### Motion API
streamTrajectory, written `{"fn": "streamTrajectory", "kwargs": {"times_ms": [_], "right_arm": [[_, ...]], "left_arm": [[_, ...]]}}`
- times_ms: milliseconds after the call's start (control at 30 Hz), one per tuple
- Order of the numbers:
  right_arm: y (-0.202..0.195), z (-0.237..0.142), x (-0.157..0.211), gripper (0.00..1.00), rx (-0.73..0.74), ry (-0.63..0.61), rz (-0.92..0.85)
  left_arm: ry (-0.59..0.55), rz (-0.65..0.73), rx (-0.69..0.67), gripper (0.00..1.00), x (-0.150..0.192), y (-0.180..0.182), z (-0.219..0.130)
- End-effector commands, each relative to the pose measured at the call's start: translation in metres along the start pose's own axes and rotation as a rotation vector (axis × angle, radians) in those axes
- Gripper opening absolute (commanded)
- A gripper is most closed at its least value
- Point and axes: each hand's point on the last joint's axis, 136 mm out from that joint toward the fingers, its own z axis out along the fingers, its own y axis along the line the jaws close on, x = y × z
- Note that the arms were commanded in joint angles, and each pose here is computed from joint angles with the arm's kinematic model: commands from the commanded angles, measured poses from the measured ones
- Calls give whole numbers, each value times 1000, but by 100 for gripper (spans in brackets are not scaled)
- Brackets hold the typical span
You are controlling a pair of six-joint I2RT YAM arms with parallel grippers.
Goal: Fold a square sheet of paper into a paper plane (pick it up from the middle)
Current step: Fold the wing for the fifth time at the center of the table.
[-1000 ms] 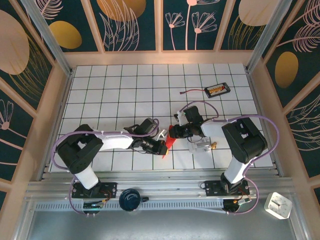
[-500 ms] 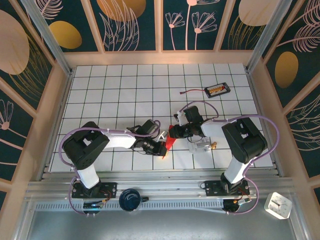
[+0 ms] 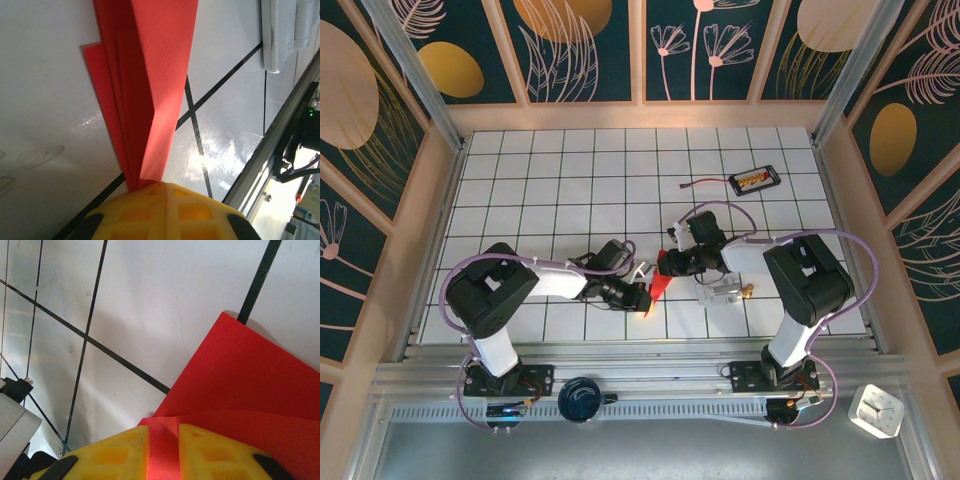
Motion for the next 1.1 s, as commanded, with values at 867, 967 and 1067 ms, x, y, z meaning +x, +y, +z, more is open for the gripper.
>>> {"fn": "streamTrajectory", "kwargs": {"times_ms": [867, 967, 1067], "right_arm": [[45, -46, -24, 29, -152, -96, 34], [46, -48, -18, 28, -160, -93, 33], [50, -51, -13, 28, -180, -98, 40]], "left_arm": [[141, -300, -93, 0, 53, 47, -2], [151, -317, -100, 0, 55, 48, -2], [161, -332, -96, 0, 57, 49, 0]]}}
